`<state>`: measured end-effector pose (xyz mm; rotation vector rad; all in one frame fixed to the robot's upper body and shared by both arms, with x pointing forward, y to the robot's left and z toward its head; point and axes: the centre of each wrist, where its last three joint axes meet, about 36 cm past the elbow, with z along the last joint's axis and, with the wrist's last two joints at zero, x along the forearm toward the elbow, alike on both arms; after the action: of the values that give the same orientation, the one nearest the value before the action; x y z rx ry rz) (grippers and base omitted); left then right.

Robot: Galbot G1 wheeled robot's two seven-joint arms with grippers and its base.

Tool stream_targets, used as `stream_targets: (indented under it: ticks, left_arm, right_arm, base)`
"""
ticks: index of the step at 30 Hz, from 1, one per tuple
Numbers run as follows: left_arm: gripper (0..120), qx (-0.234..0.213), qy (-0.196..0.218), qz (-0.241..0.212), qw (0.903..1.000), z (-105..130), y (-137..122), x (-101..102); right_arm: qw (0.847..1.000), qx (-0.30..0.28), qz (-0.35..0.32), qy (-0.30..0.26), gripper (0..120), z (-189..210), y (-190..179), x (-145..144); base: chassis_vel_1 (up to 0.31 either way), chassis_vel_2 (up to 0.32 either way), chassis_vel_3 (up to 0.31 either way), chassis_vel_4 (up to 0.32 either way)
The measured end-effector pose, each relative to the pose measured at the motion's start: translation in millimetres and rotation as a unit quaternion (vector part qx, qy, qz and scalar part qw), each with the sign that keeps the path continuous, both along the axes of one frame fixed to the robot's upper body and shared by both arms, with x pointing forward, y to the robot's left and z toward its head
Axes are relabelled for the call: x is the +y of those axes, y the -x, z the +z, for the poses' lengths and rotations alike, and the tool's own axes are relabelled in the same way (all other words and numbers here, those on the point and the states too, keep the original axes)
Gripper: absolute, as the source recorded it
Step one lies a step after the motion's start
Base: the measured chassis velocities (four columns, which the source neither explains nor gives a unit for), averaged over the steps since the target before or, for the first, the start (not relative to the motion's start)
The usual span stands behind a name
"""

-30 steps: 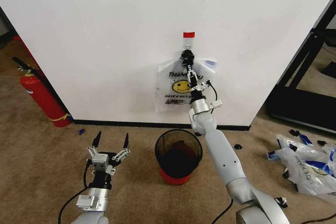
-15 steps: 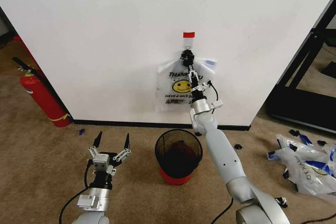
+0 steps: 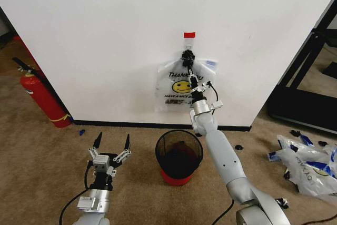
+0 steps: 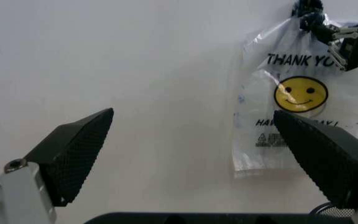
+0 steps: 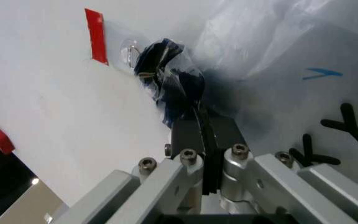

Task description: Pick up the garbage bag from the wall and place it over the trash bin.

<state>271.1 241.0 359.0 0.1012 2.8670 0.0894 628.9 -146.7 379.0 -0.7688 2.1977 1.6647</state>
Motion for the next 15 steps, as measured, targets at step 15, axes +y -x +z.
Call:
stream_targets:
  ticks: [15]
  left_arm:
    - [100, -0.002, 0.0, -0.001, 1.0, -0.7, 0.8, -1.0]
  right_arm:
    - [0.999, -0.011, 0.031, 0.039, 0, -43.2, 41.0, -5.3]
  base:
    - [0.0, 0.0, 0.0, 0.0]
